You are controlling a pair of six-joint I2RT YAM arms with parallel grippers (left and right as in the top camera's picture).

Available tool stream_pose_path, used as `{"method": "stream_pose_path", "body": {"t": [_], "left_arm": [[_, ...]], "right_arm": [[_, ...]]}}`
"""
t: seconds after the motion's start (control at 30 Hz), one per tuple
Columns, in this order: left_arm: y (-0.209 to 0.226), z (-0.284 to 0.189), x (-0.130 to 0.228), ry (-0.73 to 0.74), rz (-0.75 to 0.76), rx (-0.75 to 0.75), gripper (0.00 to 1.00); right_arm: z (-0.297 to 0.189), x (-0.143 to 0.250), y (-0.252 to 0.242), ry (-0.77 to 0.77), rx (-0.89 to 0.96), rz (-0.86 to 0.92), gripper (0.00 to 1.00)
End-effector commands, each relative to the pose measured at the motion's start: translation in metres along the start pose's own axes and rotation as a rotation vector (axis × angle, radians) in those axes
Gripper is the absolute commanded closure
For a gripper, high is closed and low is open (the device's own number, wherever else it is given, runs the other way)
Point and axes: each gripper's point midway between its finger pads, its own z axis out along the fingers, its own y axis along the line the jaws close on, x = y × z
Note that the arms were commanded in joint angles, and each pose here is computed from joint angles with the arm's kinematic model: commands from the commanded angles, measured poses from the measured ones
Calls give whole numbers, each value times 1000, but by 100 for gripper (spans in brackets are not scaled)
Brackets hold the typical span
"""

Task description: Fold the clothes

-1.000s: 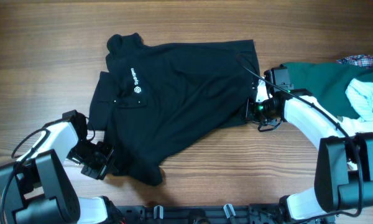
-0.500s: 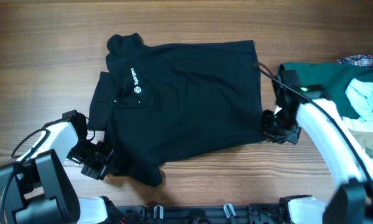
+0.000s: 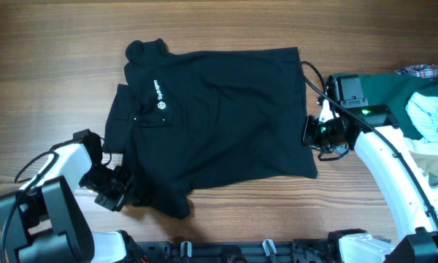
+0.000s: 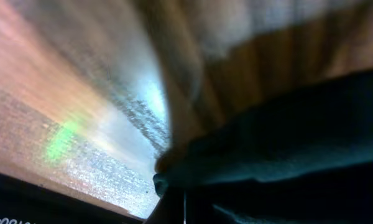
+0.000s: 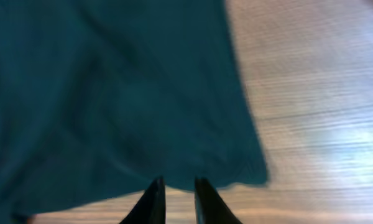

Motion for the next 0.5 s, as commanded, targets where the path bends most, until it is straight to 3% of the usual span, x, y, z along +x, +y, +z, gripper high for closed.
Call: {"method": "stream_pose_path", "body": {"t": [0.0, 0.27, 0.47], "left_arm": [[-14, -27, -12, -126, 150, 75, 96], [-48, -130, -15, -541, 502, 286, 96], [-104, -178, -11, -759, 699, 496, 96]], "right_arm": [[8, 0, 15, 26, -83, -94, 94], [27, 13, 29, 136, -191, -231, 96], [29, 25, 24, 187, -172, -170, 96]]}}
